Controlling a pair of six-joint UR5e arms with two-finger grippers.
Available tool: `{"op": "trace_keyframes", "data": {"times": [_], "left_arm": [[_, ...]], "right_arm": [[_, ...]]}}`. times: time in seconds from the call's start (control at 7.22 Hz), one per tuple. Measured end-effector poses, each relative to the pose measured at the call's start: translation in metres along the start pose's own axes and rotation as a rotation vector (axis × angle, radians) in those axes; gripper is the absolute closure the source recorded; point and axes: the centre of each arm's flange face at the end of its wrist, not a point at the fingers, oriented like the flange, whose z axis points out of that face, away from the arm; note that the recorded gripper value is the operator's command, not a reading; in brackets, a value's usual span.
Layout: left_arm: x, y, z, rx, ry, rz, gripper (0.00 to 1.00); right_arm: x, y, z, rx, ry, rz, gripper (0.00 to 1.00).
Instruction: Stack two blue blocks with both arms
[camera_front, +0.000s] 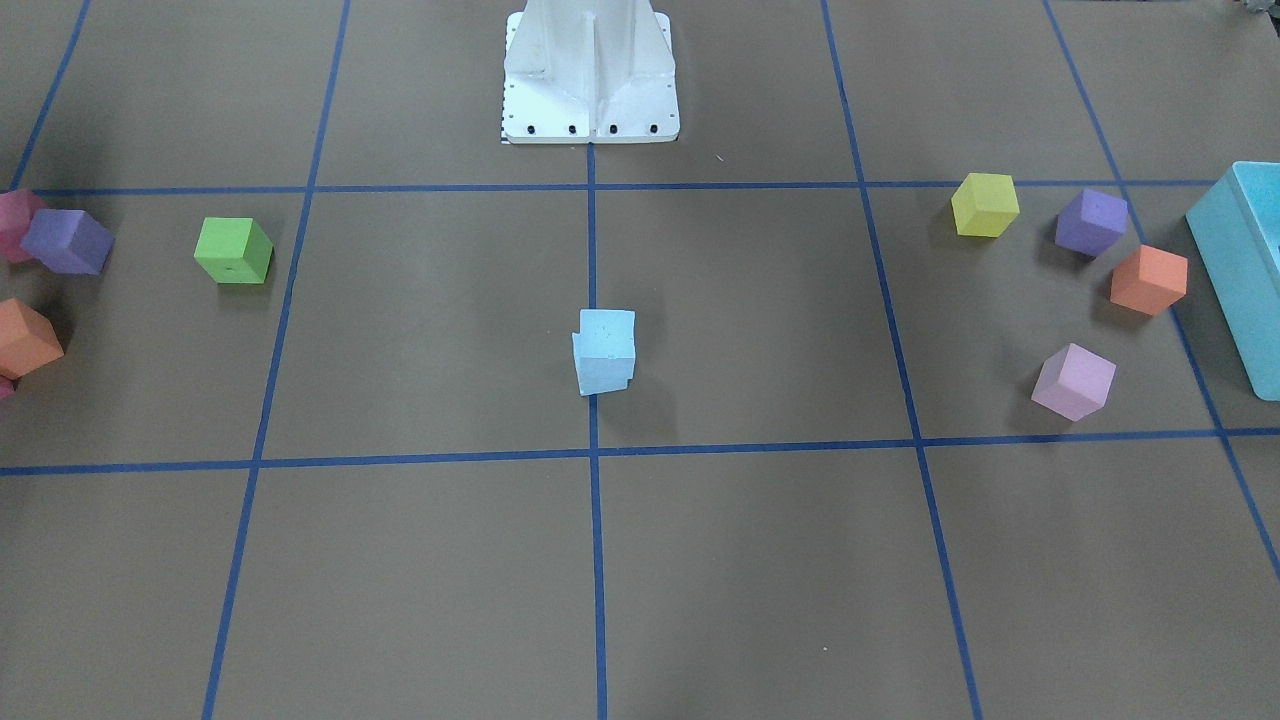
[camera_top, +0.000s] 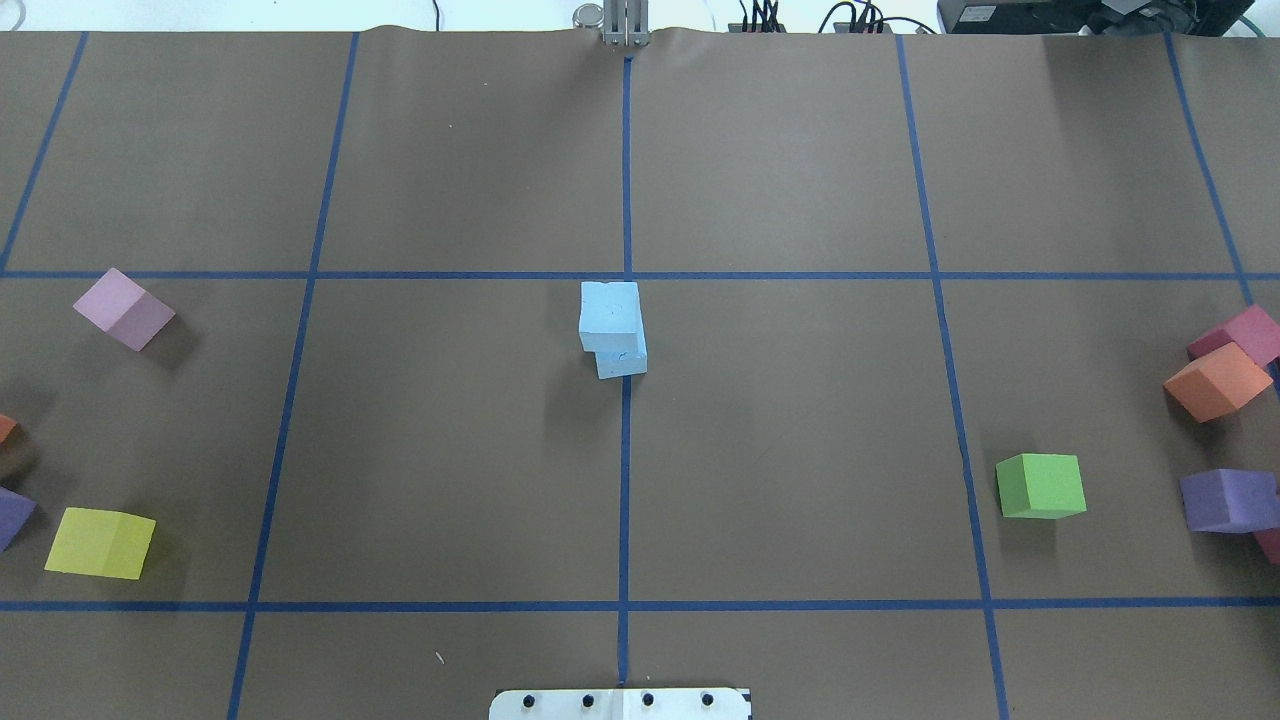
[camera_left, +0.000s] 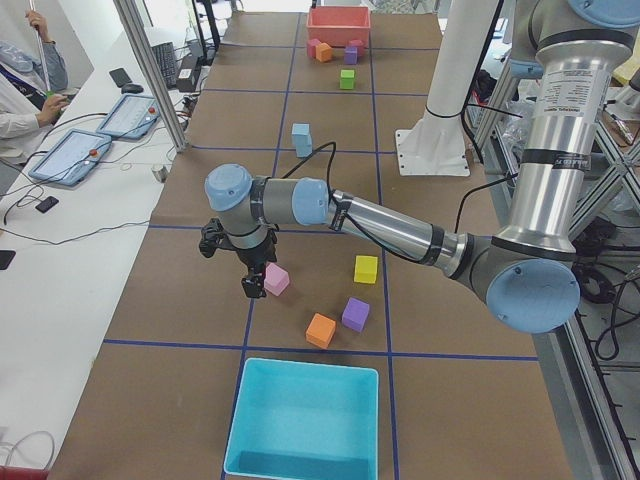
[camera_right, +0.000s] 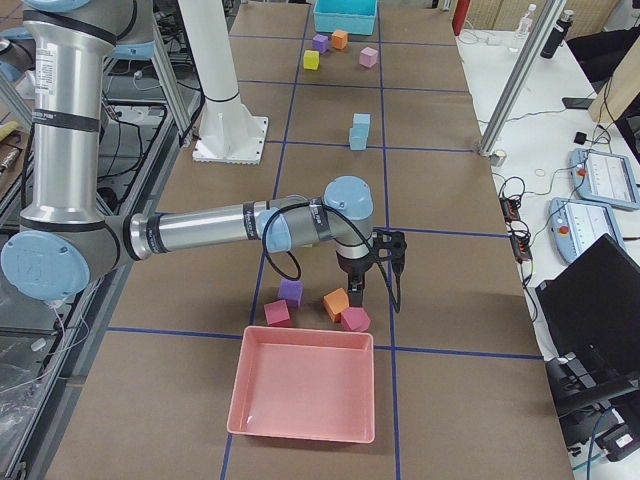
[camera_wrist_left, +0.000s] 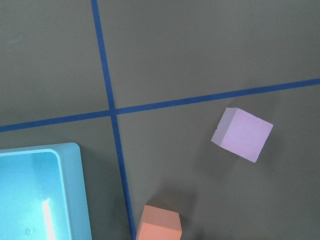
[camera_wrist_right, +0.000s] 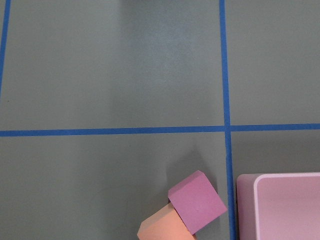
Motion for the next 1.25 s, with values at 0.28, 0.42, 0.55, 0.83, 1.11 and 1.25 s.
{"op": "trace_keyframes", "data": {"times": [0.28, 0.42, 0.55, 0.83, 1.11, 1.25], "left_arm": [[-0.031, 0.024, 0.032, -0.013, 0.001, 0.028, 0.01], [-0.044, 0.040, 0.046, -0.006, 0.000, 0.039, 0.01], [-0.050, 0.048, 0.053, 0.001, -0.001, 0.046, 0.01], [-0.053, 0.052, 0.056, 0.005, -0.002, 0.047, 0.01], [-0.053, 0.052, 0.057, 0.004, -0.001, 0.046, 0.01], [-0.054, 0.053, 0.057, 0.003, -0.001, 0.045, 0.01]], "right_arm": [[0.000, 0.000, 0.000, 0.000, -0.001, 0.000, 0.00], [0.000, 0.000, 0.000, 0.000, -0.001, 0.000, 0.00], [0.000, 0.001, 0.000, 0.000, -0.001, 0.000, 0.00], [0.000, 0.001, 0.000, 0.000, -0.001, 0.000, 0.00], [0.000, 0.001, 0.000, -0.001, -0.001, 0.001, 0.00], [0.001, 0.002, 0.000, -0.003, -0.001, 0.002, 0.00]]}}
